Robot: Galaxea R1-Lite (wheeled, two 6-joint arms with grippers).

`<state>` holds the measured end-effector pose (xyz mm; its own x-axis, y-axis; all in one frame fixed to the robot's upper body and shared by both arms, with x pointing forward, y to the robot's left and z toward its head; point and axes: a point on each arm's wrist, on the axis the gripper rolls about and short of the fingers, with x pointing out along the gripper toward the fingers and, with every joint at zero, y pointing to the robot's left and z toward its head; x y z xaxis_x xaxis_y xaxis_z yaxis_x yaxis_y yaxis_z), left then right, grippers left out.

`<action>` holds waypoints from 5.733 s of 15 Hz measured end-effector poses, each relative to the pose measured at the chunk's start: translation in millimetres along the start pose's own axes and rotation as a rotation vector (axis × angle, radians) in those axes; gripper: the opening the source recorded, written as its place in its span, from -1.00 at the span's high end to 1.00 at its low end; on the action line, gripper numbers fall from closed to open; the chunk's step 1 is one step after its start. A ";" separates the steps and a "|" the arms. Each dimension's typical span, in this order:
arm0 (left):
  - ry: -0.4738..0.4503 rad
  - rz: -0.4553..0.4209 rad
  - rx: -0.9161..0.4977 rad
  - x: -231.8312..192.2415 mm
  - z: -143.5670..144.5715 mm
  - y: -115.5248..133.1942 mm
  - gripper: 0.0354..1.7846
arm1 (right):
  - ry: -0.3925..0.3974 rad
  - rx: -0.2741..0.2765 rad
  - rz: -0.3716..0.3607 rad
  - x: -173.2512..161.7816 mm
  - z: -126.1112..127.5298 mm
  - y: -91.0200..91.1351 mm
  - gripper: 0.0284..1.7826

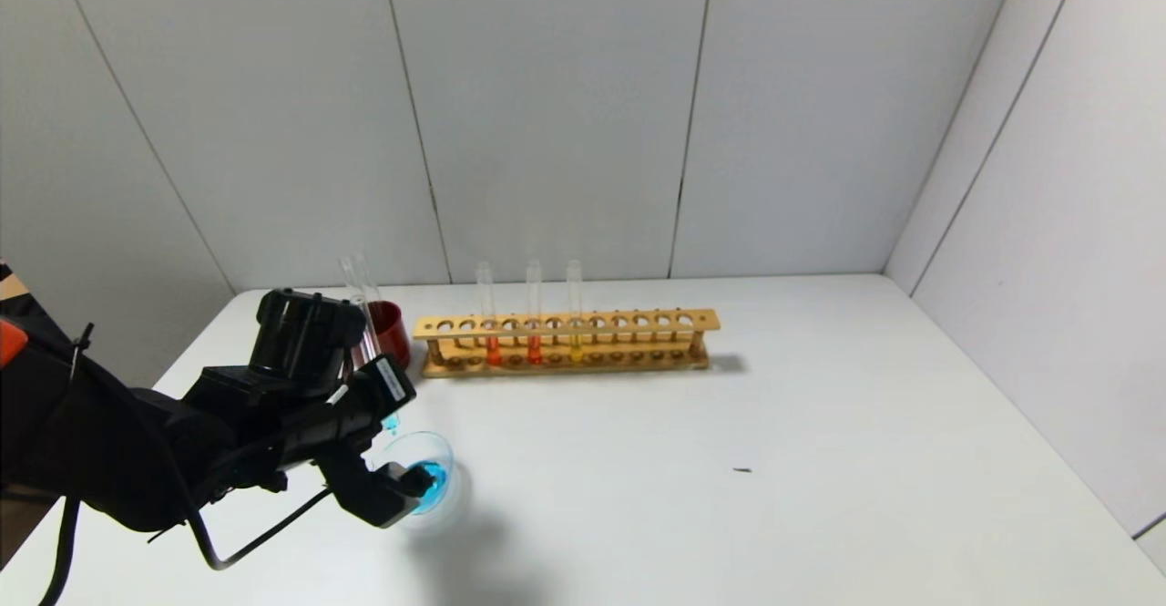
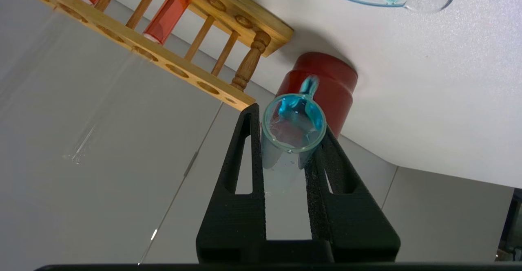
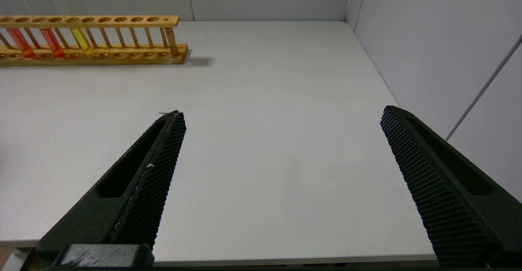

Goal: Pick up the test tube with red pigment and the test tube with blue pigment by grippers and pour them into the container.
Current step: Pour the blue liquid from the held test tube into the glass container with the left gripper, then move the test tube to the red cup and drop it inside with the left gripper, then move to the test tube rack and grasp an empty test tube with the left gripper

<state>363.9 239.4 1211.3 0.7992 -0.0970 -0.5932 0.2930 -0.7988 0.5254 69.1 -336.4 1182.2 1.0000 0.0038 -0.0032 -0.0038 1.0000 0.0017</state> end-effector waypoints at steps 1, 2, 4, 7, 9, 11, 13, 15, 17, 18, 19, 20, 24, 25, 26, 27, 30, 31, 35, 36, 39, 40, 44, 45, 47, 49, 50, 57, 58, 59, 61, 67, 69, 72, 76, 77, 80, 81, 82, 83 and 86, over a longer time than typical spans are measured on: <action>0.004 0.002 0.003 -1.4 0.1 0.8 0.66 | 0.000 0.000 0.000 0.0 0.0 0.0 -0.96; 0.010 0.005 0.016 -2.8 0.3 2.1 0.66 | 0.000 0.000 0.000 0.0 0.0 0.0 -0.96; 0.031 0.010 0.071 -7.0 -0.5 5.1 0.66 | 0.000 0.000 0.000 0.0 0.0 0.0 -0.96; 0.044 0.021 0.085 -12.4 -1.4 7.1 0.66 | 0.000 0.000 0.000 0.0 0.0 0.0 -0.96; 0.052 0.021 0.087 -14.5 -1.1 8.2 0.66 | 0.000 0.000 0.000 0.0 0.0 0.0 -0.96; 0.054 0.025 0.076 -16.4 -1.0 8.2 0.66 | 0.000 0.000 0.000 0.0 0.0 0.0 -0.96; 0.061 0.036 0.025 -20.2 -2.5 8.8 0.66 | 0.000 0.000 0.000 0.0 0.0 0.0 -0.96; 0.068 0.061 -0.105 -26.6 -5.4 10.4 0.66 | 0.000 0.000 0.000 0.0 0.0 0.0 -0.96; 0.088 0.101 -0.300 -38.3 -11.2 13.2 0.66 | 0.000 0.000 0.000 0.0 0.0 0.0 -0.96; 0.110 0.129 -0.398 -46.8 -16.5 15.8 0.66 | 0.000 0.000 0.000 0.0 0.0 0.0 -0.96; 0.156 0.163 -0.512 -57.9 -25.2 19.9 0.66 | 0.000 0.000 0.000 0.0 0.0 0.0 -0.96; 0.208 0.192 -0.614 -67.1 -34.4 24.7 0.66 | 0.000 0.000 0.000 0.0 0.0 0.0 -0.96; 0.366 0.297 -1.086 -101.5 -87.0 47.7 0.66 | 0.000 0.000 0.000 0.0 0.0 0.0 -0.96; 0.369 0.310 -1.210 -109.6 -100.4 51.8 0.66 | 0.000 0.000 0.000 0.0 0.0 0.0 -0.96; 0.356 0.317 -1.327 -115.8 -111.4 54.2 0.66 | 0.000 0.000 0.000 0.0 0.0 0.0 -0.96; 0.318 0.318 -1.444 -119.5 -119.8 54.7 0.66 | 0.000 0.000 0.000 0.0 0.0 0.0 -0.96; 0.097 0.332 -1.789 -115.1 -140.4 48.3 0.66 | 0.000 0.000 0.000 0.0 0.0 0.0 -0.96; 0.017 0.360 -1.878 -111.1 -146.8 46.9 0.66 | 0.000 0.000 0.000 0.0 0.0 0.0 -0.96; -0.187 0.591 -1.998 -93.4 -174.4 46.0 0.66 | 0.000 0.000 0.000 0.0 0.0 0.0 -0.96; -0.191 0.625 -1.993 -86.5 -177.7 44.0 0.66 | 0.000 0.000 0.000 0.0 0.0 0.0 -0.96; -0.186 0.626 -2.001 -60.0 -176.3 36.3 0.66 | 0.000 0.000 0.000 0.0 0.0 0.0 -0.96; -0.184 0.604 -2.018 -51.2 -173.6 32.7 0.66 | 0.000 0.000 0.000 0.0 0.0 0.0 -0.96; -0.206 0.578 -2.103 -20.3 -164.9 23.0 0.66 | 0.000 0.000 0.000 0.0 0.0 0.0 -0.96; -0.211 0.583 -2.114 -14.0 -163.0 21.0 0.66 | 0.000 0.000 0.000 0.0 0.0 0.0 -0.96; -0.213 0.573 -2.123 -1.7 -157.6 16.5 0.66 | 0.000 0.000 0.000 0.0 0.0 0.0 -0.96; -0.215 0.552 -2.137 9.2 -151.3 11.0 0.66 | 0.000 0.000 0.000 0.0 0.0 0.0 -0.96; -0.217 0.526 -2.147 14.1 -146.5 6.9 0.66 | 0.000 0.000 0.000 0.0 0.0 0.0 -0.96; -0.219 0.461 -2.183 40.6 -129.7 -8.2 0.66 | 0.000 0.000 0.000 0.0 0.0 0.0 -0.96; -0.223 0.478 -2.178 44.9 -128.4 -9.6 0.66 | 0.000 0.000 0.000 0.0 0.0 0.0 -0.96; -0.225 0.487 -2.175 49.1 -126.7 -11.2 0.66 | 0.000 0.000 0.000 0.0 0.0 0.0 -0.96; -0.222 0.469 -2.178 56.4 -122.3 -15.3 0.66 | 0.000 0.000 0.000 0.0 0.0 0.0 -0.96; -0.211 0.439 -2.187 64.4 -117.8 -20.4 0.41 | 0.000 0.000 0.000 0.0 0.0 0.0 -0.96; -0.211 0.437 -2.187 65.1 -117.5 -20.7 0.07 | 0.000 0.000 0.000 0.0 0.0 0.0 -0.96; -0.214 0.444 -2.184 65.9 -119.0 -19.6 -0.50 | 0.000 0.000 0.000 0.0 0.0 0.0 -0.96; -0.222 0.484 -2.174 60.5 -128.5 -11.9 -0.91 | 0.000 0.000 0.000 0.0 0.0 0.0 -0.96; -0.225 0.498 -2.170 56.0 -132.0 -8.7 -0.95 | 0.000 0.000 0.000 0.0 0.0 0.0 -0.96; -0.227 0.504 -2.157 31.0 -140.1 1.6 -0.96 | 0.000 0.000 0.000 0.0 0.0 0.0 -0.96; -0.231 0.496 -2.152 17.9 -141.4 6.5 -0.96 | 0.000 0.000 0.000 0.0 0.0 0.0 -0.96; -0.237 0.483 -2.148 2.4 -141.5 12.2 -0.96 | 0.000 0.000 0.000 0.0 0.0 0.0 -0.96; -0.250 0.463 -2.144 -16.7 -139.8 18.6 -0.96 | 0.000 0.000 0.000 0.0 0.0 0.0 -0.96; -0.283 0.379 -2.143 -75.2 -128.0 29.0 -0.96 | 0.000 0.000 0.000 0.0 0.0 0.0 -0.96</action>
<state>379.6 299.5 1349.2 0.9252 -0.2648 -0.2717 0.3185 0.9312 0.1771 69.1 -336.4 1182.2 1.0000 0.0034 -0.0032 -0.0034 1.0000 0.0017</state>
